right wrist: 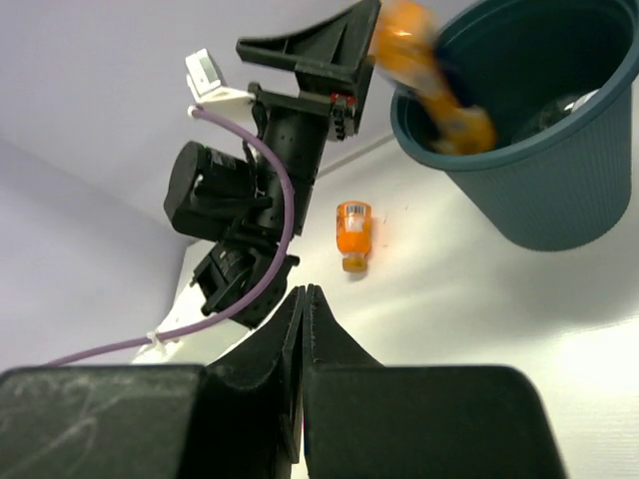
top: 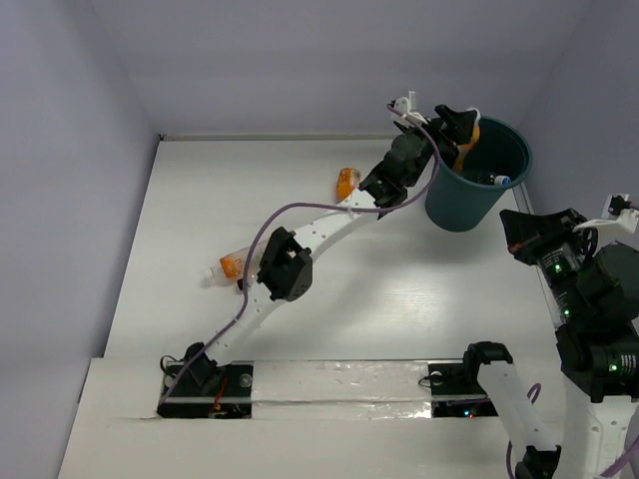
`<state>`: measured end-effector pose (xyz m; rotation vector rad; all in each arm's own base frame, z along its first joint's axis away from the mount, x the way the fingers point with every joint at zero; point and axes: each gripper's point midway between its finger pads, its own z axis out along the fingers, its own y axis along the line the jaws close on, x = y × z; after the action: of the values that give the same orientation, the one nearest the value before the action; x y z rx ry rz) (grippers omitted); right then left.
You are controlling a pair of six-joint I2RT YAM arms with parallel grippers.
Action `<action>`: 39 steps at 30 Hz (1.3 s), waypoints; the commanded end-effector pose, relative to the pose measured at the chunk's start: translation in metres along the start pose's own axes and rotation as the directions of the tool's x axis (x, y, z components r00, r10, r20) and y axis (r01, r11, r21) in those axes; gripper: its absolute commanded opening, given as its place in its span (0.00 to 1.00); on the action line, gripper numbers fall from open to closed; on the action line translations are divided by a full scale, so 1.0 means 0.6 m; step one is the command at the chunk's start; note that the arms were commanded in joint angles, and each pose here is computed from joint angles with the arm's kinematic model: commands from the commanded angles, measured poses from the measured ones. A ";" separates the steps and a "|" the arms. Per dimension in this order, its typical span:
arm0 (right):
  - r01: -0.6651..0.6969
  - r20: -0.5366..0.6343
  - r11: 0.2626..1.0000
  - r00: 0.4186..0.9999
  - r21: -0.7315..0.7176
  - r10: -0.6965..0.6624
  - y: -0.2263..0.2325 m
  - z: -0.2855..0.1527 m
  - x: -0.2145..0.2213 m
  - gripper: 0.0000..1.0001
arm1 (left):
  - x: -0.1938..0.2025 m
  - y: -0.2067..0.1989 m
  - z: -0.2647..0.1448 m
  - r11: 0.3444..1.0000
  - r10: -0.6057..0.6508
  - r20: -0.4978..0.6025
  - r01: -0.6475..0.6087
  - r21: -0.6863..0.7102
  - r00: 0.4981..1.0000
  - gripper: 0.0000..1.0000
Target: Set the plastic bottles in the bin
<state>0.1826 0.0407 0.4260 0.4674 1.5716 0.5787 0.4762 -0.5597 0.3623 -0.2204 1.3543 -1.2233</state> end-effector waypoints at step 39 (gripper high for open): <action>0.108 -0.342 0.991 0.931 -0.074 -0.127 -0.061 0.046 0.171 0.26 | -0.047 0.492 -0.243 0.768 0.140 -0.783 -0.565 -0.301 0.606 0.99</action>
<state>0.2049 0.0725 0.3257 0.2774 1.8836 0.6246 0.5034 -0.3373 0.1021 0.2059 2.3580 -0.5100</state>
